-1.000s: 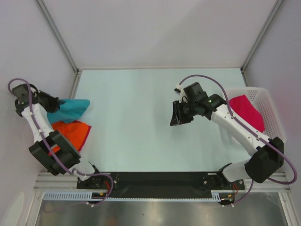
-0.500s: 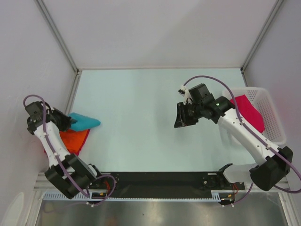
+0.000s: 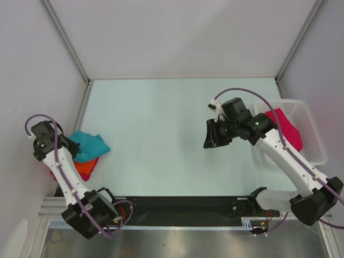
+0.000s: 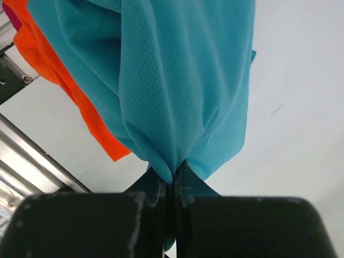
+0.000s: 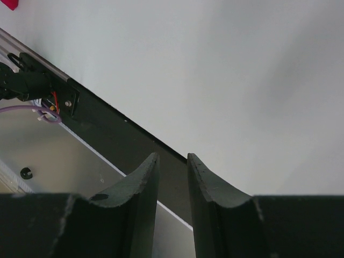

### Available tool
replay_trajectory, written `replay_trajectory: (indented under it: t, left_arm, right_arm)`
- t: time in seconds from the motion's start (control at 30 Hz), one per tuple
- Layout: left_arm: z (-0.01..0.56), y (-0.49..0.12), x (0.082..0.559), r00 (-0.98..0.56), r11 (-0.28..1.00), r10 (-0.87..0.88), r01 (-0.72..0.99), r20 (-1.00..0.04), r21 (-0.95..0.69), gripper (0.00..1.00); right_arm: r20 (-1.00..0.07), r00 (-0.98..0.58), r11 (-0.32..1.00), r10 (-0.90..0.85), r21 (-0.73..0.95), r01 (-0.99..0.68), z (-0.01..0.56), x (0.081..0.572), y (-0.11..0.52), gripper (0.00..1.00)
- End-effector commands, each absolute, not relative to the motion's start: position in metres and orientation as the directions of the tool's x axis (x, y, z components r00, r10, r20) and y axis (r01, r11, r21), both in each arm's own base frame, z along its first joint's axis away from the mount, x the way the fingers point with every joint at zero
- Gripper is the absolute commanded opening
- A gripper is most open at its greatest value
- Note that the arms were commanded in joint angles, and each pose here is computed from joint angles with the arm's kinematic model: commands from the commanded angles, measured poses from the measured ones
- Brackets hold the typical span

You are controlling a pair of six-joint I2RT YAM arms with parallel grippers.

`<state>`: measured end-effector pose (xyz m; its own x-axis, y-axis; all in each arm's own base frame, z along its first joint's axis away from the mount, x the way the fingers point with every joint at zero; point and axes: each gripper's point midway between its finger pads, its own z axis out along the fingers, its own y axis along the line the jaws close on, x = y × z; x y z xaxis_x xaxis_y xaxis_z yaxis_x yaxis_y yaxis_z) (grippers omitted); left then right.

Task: Fold and stack the t-shirts
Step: Put the neatly folded tshirt into the corner of the board with the left arm, then smooth out wrinkles on the folded tshirt

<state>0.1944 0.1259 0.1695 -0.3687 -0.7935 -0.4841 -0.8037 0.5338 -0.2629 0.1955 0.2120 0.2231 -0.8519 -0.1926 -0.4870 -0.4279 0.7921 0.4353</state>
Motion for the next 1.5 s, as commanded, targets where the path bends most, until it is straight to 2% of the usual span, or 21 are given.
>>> replay_trajectory:
  t: [0.0,0.27,0.33,0.37,0.4,0.43,0.57,0.67,0.77,0.87,0.9,0.97,1.1,1.27,1.33,1.47]
  left_arm:
    - [0.151,0.131,0.186,-0.393,0.534,-0.786,-0.821,-0.477,-0.203,0.0]
    - [0.125,0.122,0.176,-0.395,0.516,-0.817,-0.826,-0.419,-0.226,0.0]
    - [0.126,0.123,0.177,-0.385,0.51,-0.82,-0.827,-0.424,-0.236,0.34]
    - [0.127,0.124,0.176,-0.376,0.504,-0.822,-0.83,-0.427,-0.24,0.57]
    - [0.131,0.126,0.176,-0.363,0.495,-0.825,-0.834,-0.433,-0.244,0.92]
    - [0.133,0.126,0.176,-0.353,0.489,-0.827,-0.836,-0.438,-0.249,0.99]
    - [0.146,0.122,0.179,-0.325,0.475,-0.838,-0.829,-0.438,-0.296,1.0]
    - [0.182,0.126,0.189,-0.264,0.479,-0.82,-0.803,-0.507,-0.356,1.0]
    - [0.206,0.126,0.205,-0.229,0.485,-0.82,-0.764,-0.524,-0.425,0.99]
    - [0.217,0.116,0.234,-0.257,0.525,-0.827,-0.672,-0.499,-0.522,1.0]
    - [0.212,0.116,0.243,-0.277,0.517,-0.839,-0.671,-0.468,-0.531,0.99]
    - [0.215,0.116,0.263,-0.298,0.549,-0.822,-0.643,-0.486,-0.534,1.0]
    - [0.193,0.119,0.296,-0.339,0.528,-0.846,-0.636,-0.411,-0.563,1.0]
    - [0.164,0.139,0.31,-0.348,0.508,-0.856,-0.702,-0.382,-0.5,1.0]
    - [0.157,0.145,0.305,-0.347,0.495,-0.862,-0.735,-0.37,-0.464,1.0]
    - [0.156,0.164,0.281,-0.294,0.459,-0.863,-0.796,-0.41,-0.395,1.0]
  right_arm:
    - [-0.518,-0.831,0.783,-0.204,0.422,-0.456,0.232,0.195,0.208,0.33]
    - [-0.505,-0.836,0.789,-0.213,0.415,-0.452,0.224,0.198,0.206,0.33]
    - [-0.498,-0.84,0.787,-0.215,0.421,-0.451,0.222,0.198,0.207,0.33]
    - [-0.497,-0.841,0.787,-0.216,0.422,-0.451,0.221,0.199,0.207,0.33]
    - [-0.491,-0.844,0.786,-0.218,0.424,-0.449,0.219,0.198,0.208,0.33]
    - [-0.491,-0.843,0.785,-0.219,0.424,-0.451,0.219,0.199,0.208,0.33]
    - [-0.491,-0.843,0.787,-0.22,0.421,-0.452,0.217,0.199,0.208,0.33]
    - [-0.484,-0.847,0.788,-0.22,0.424,-0.447,0.215,0.2,0.208,0.32]
    - [-0.481,-0.85,0.789,-0.216,0.428,-0.442,0.214,0.201,0.209,0.32]
    - [-0.472,-0.858,0.788,-0.202,0.442,-0.429,0.21,0.201,0.212,0.32]
    - [-0.478,-0.857,0.783,-0.195,0.45,-0.429,0.21,0.202,0.214,0.31]
    - [-0.461,-0.866,0.775,-0.194,0.47,-0.423,0.206,0.2,0.219,0.31]
    - [-0.457,-0.87,0.772,-0.185,0.481,-0.417,0.204,0.201,0.227,0.31]
    - [-0.452,-0.874,0.79,-0.178,0.464,-0.401,0.199,0.206,0.227,0.3]
    - [-0.449,-0.876,0.792,-0.177,0.463,-0.398,0.198,0.208,0.228,0.3]
    - [-0.44,-0.879,0.791,-0.183,0.465,-0.398,0.196,0.209,0.232,0.3]
